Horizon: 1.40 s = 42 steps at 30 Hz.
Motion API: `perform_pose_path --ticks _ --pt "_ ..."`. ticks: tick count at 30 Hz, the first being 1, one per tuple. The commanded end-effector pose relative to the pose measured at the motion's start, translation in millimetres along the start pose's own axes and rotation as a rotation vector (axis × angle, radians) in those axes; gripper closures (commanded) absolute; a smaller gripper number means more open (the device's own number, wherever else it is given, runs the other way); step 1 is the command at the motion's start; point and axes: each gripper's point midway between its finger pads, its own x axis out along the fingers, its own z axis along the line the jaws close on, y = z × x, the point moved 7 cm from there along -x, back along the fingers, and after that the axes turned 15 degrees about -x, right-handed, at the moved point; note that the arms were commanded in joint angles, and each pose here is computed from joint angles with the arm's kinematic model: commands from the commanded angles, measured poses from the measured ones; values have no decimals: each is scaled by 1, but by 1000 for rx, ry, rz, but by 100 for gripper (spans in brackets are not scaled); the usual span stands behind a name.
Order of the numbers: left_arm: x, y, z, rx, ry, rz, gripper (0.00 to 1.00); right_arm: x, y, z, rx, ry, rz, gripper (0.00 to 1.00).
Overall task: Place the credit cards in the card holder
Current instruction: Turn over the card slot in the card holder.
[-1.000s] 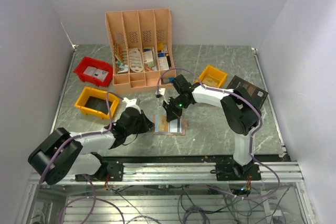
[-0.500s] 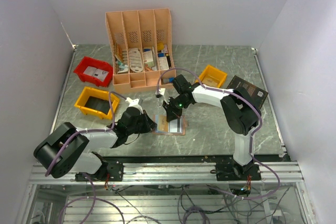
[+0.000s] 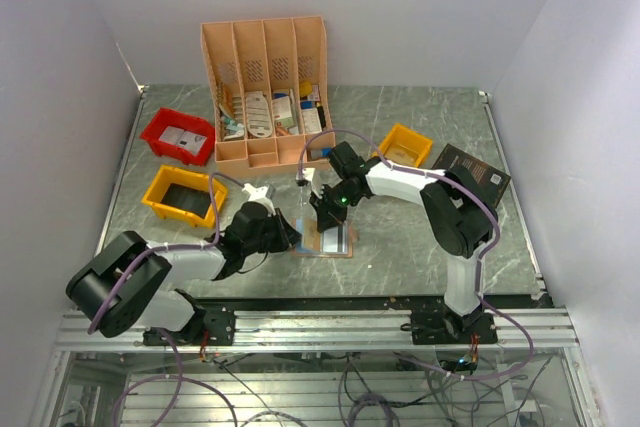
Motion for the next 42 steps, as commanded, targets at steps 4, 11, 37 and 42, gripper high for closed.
perform_pose_path --ticks 4,11,37,42 --pt "5 -8 -19 19 70 2 91 -30 -27 6 -102 38 -73 88" --pt "8 -10 -28 24 106 12 90 -60 -38 9 -157 46 -141 87" --pt "56 14 -63 123 126 124 87 -151 -16 -6 -109 120 -393 80" --pt "49 4 -71 167 132 75 87 -158 -13 -7 -104 117 -424 80"
